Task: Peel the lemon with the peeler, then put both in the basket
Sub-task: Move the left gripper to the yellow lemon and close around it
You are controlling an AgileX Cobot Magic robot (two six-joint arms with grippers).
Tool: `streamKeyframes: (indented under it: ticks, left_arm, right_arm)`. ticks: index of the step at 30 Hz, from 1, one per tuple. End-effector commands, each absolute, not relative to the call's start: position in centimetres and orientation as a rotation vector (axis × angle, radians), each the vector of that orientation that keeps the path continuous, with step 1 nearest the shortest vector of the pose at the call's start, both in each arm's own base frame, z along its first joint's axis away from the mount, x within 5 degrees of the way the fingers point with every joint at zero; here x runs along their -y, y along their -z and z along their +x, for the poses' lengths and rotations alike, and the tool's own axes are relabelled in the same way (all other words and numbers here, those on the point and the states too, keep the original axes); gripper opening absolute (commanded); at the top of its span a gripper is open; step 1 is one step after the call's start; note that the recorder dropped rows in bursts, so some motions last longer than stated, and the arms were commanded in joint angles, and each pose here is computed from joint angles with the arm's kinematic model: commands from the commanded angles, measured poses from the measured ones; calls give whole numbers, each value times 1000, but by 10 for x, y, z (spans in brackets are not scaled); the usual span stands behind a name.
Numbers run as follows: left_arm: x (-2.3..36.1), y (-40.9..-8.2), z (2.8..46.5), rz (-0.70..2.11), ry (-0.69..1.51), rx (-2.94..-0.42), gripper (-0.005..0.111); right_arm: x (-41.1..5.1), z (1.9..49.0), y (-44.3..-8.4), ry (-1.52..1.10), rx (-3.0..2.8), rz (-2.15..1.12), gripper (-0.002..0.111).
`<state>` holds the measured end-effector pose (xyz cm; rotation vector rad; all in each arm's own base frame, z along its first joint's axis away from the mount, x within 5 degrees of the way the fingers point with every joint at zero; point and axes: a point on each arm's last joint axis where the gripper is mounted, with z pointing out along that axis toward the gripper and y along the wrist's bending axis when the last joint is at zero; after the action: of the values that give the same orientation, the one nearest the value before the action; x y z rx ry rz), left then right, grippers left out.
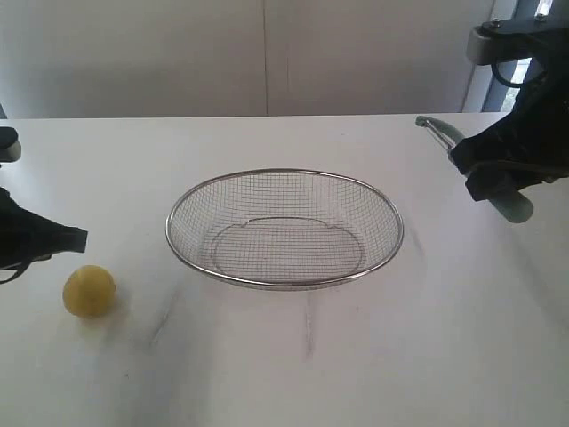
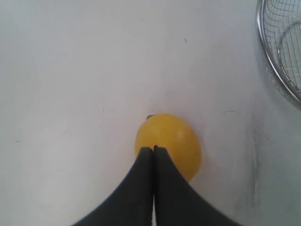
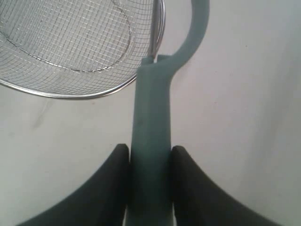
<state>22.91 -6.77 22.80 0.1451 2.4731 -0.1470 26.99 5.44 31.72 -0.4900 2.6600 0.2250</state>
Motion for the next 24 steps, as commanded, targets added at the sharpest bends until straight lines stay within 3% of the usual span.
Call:
streamKeyframes:
  ticks: [1, 4, 10, 12, 24]
  left_arm:
    - [73, -224, 235, 98, 185, -2471, 1]
    - [74, -219, 238, 85, 196, -2479, 13]
    - [75, -215, 239, 55, 214, -2502, 64]
    - [76, -213, 240, 52, 214, -2509, 75]
    - [81, -190, 249, -152, 291, -2575, 79]
  right_arm:
    - [-54, 269, -319, -229, -2637, -478, 3]
    - [-54, 269, -319, -229, -2637, -478, 3]
    - [-54, 269, -319, -229, -2637, -478, 3]
    - [-54, 269, -319, -229, -2637, -478, 3]
    - [-54, 269, -319, -229, -2637, -478, 3]
